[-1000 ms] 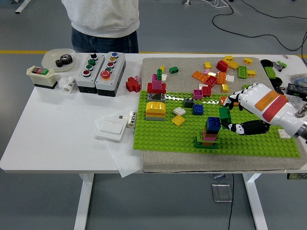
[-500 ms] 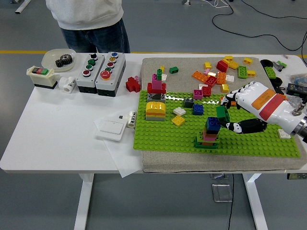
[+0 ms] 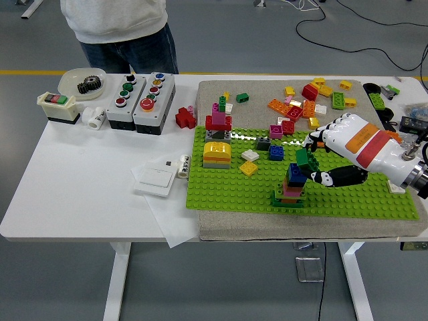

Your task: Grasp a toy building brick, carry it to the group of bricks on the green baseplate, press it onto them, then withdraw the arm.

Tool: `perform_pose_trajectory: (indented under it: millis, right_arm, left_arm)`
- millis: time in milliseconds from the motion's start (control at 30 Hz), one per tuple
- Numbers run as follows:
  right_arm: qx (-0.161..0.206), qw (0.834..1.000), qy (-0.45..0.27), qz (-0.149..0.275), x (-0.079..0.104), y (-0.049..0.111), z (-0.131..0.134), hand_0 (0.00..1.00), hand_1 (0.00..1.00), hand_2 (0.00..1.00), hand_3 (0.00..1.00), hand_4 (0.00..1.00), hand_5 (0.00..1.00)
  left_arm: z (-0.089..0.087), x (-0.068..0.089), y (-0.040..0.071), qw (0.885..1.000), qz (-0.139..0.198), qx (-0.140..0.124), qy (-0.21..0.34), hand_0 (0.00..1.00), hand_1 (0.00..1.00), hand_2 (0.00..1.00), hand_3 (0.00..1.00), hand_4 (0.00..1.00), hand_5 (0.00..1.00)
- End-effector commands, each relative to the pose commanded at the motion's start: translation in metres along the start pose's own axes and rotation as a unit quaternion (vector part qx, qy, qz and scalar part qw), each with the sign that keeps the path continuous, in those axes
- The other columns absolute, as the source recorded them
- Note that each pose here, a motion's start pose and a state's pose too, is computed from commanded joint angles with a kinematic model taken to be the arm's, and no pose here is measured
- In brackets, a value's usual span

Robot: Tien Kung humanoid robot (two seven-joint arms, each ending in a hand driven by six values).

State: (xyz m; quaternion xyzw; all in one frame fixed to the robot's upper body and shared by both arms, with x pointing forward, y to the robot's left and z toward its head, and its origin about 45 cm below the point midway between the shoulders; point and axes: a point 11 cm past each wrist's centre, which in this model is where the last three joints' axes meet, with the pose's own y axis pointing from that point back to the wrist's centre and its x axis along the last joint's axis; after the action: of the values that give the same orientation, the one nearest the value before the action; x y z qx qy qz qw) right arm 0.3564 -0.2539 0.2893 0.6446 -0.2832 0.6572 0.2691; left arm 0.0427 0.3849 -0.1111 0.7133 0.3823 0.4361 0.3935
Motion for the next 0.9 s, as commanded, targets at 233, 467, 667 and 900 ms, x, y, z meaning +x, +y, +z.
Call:
perform_pose_trajectory:
  millis: [233,467,667,900]
  right_arm:
    - [0.003,1.000,0.001,-0.004,-0.001,-0.003,-0.001,0.219,0.339,0.462,0.508,0.699,0.430]
    - [0.009,1.000,0.002,-0.009,-0.003,-0.007,-0.001,0.220,0.339,0.462,0.508,0.700,0.430]
    - [0.015,1.000,0.005,-0.015,-0.005,-0.011,-0.002,0.219,0.338,0.462,0.509,0.702,0.430]
    - [0.026,0.999,0.007,-0.018,-0.004,-0.016,-0.007,0.220,0.339,0.463,0.510,0.706,0.431]
  left_arm:
    - [0.000,0.001,0.000,1.000,0.001,0.000,0.000,0.395,0.532,0.634,0.782,0.792,0.908]
    - [0.001,0.002,0.000,1.000,0.002,-0.001,-0.001,0.395,0.531,0.633,0.782,0.792,0.907]
    - [0.002,0.002,0.001,1.000,0.003,-0.002,0.000,0.395,0.531,0.633,0.782,0.792,0.906]
    - [0.001,0.003,0.000,1.000,0.004,-0.001,-0.001,0.389,0.527,0.628,0.782,0.792,0.904]
